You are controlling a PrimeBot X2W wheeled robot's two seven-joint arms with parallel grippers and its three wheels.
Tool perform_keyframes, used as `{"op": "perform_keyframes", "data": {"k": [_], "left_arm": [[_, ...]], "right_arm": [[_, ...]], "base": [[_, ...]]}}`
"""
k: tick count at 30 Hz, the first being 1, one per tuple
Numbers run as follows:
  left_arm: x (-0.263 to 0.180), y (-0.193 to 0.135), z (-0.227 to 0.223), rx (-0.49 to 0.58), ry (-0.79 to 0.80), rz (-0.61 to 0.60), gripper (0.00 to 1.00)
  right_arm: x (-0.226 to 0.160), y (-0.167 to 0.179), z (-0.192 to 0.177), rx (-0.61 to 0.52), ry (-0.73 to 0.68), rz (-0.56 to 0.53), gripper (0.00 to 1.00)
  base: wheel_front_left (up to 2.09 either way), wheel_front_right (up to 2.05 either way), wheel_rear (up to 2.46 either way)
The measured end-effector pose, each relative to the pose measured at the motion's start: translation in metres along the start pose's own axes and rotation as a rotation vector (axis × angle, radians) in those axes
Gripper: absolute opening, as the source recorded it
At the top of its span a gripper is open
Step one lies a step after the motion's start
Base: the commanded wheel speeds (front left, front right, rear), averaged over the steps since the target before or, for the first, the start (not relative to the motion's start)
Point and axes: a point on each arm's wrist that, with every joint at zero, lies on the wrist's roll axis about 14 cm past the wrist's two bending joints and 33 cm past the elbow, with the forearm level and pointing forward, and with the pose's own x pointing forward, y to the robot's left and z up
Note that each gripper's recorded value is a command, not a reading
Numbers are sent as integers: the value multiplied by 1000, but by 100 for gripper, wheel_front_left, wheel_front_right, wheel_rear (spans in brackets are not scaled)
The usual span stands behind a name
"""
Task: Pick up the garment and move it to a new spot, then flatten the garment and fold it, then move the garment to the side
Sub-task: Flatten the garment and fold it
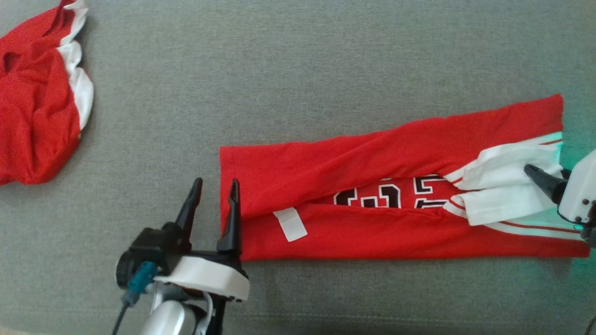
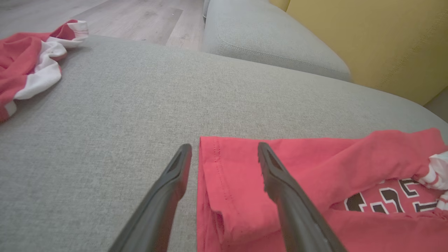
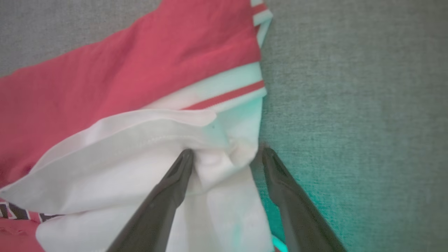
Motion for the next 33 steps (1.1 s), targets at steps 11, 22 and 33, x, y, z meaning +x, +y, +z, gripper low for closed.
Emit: {"op": "perform_keyframes", "data": {"k": [11, 22, 33], "left_arm": [[-7, -5, -1, -11, -18, 13, 100], [-15, -11, 1, -32, -29, -13, 100], [-24, -11, 1, -49, -30, -11, 100]], "right_arm": [[-1, 33, -3, 36, -14, 126, 0], [-42, -67, 17, 224, -185, -95, 0], [-99, -32, 61, 112, -346, -11, 0]], "base": [[0, 0, 0], [0, 0, 0], [0, 0, 0]]}}
